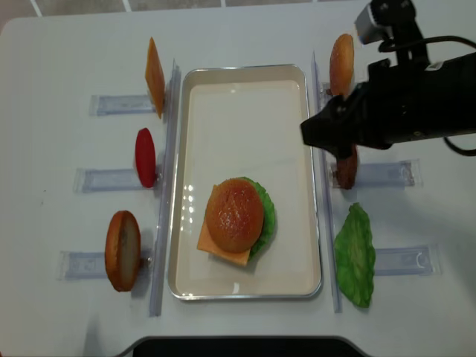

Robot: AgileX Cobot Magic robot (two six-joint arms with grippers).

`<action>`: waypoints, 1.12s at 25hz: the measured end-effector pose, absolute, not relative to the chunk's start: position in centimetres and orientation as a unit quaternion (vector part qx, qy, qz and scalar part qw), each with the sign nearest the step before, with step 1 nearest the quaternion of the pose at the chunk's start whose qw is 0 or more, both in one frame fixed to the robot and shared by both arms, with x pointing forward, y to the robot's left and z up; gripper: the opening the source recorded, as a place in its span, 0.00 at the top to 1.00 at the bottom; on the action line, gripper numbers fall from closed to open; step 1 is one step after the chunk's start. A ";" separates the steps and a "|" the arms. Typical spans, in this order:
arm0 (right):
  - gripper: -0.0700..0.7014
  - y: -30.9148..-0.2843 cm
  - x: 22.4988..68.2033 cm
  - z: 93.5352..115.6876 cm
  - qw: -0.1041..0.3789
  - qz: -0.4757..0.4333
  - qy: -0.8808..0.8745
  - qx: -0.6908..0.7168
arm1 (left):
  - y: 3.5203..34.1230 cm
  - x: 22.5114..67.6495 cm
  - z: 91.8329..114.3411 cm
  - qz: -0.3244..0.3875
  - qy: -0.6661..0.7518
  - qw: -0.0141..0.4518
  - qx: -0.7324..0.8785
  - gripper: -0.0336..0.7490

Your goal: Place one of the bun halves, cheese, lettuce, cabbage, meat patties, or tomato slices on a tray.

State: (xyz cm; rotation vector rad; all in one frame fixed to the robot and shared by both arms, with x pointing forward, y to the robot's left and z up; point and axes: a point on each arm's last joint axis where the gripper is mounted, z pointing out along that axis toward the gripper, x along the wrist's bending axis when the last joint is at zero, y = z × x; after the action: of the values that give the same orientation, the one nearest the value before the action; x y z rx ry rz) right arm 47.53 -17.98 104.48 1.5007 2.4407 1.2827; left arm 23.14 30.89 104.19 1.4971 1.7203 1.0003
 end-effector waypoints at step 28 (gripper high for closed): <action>0.17 -29.1 35.9 105.0 0.149 0.193 0.676 0.696 | 30.9 23.1 104.2 0.381 0.655 0.320 0.570 0.96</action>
State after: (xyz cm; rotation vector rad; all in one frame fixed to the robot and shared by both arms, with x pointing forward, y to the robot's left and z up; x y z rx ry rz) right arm 35.88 -29.14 104.96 2.0000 1.9433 0.5554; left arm 23.14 30.89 104.19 1.4971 1.7203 1.0003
